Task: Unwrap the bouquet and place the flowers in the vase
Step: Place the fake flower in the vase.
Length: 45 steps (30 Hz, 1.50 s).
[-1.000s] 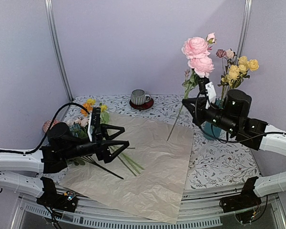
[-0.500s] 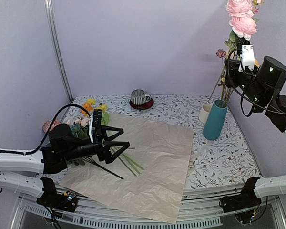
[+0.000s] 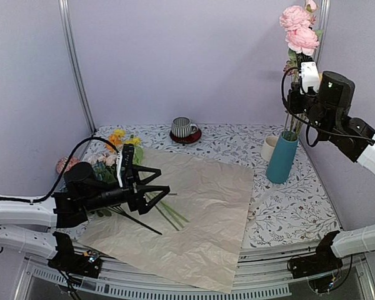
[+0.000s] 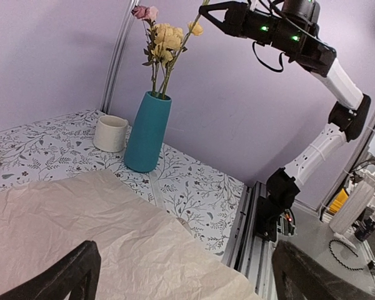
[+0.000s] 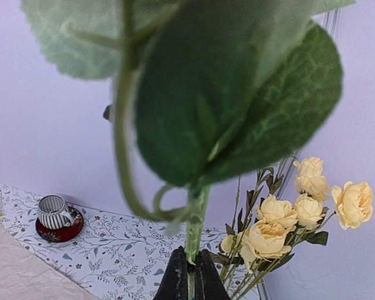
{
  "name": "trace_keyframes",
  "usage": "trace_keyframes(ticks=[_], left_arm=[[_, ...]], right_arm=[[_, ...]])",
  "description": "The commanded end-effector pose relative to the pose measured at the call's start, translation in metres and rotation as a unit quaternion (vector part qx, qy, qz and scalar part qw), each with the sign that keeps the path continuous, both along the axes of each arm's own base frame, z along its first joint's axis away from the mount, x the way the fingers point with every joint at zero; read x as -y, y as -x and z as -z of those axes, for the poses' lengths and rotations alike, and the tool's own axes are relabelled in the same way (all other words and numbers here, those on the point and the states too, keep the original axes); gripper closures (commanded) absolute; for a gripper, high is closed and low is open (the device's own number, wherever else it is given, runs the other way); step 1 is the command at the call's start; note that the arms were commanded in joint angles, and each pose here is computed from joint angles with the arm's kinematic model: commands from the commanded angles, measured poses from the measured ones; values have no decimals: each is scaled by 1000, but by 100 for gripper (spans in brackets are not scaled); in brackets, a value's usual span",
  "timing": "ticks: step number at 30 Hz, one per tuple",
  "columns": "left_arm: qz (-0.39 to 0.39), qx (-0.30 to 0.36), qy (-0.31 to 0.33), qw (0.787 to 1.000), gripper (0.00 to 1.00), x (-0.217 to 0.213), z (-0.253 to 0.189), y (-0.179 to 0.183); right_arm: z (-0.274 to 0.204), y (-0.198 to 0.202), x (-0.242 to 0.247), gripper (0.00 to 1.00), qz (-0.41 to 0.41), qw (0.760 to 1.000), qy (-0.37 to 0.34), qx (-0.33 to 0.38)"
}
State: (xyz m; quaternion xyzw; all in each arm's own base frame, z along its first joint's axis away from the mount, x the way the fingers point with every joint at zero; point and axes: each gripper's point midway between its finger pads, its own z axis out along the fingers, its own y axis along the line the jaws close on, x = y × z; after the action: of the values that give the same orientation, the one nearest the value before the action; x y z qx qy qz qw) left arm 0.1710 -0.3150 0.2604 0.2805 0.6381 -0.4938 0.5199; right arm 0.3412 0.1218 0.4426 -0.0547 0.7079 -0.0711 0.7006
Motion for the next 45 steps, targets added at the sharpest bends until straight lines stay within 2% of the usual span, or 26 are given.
trace_keyframes(ticks=[1,10,18,26,35,36,38,41,45], left_arm=[[-5,0,-7,1000,2,-4,4,3],[-11,-3,-4,1000,2,-9,5,4],[-12,-4,-6,1000,2,-9,6,3],[-6,-7,-6,1000,3,-6,7,3],[-11,-8,-7,1000,3,-9,5,4],[-12,-8,-7,1000,3,-9,5,3],[-14,-8,-7,1000,3,-10,5,3],[-16,-10,-9,1000,3,-9,6,1],[-40,-17,-23,999,3,-9,11,-8]], right_arm=[[-2,-4,12,98,16,1000,-7,8],[-6,-2,30,98,43,999,-16,15],[-20,9,30,98,21,999,-31,33],[27,-14,18,98,11,999,-46,-21],[77,-43,45,97,39,993,-84,-79],[81,-44,46,92,43,992,-85,-86],[86,-46,48,77,48,990,-86,-97],[83,-42,49,61,47,990,-91,-96],[80,-35,49,58,37,990,-98,-96]])
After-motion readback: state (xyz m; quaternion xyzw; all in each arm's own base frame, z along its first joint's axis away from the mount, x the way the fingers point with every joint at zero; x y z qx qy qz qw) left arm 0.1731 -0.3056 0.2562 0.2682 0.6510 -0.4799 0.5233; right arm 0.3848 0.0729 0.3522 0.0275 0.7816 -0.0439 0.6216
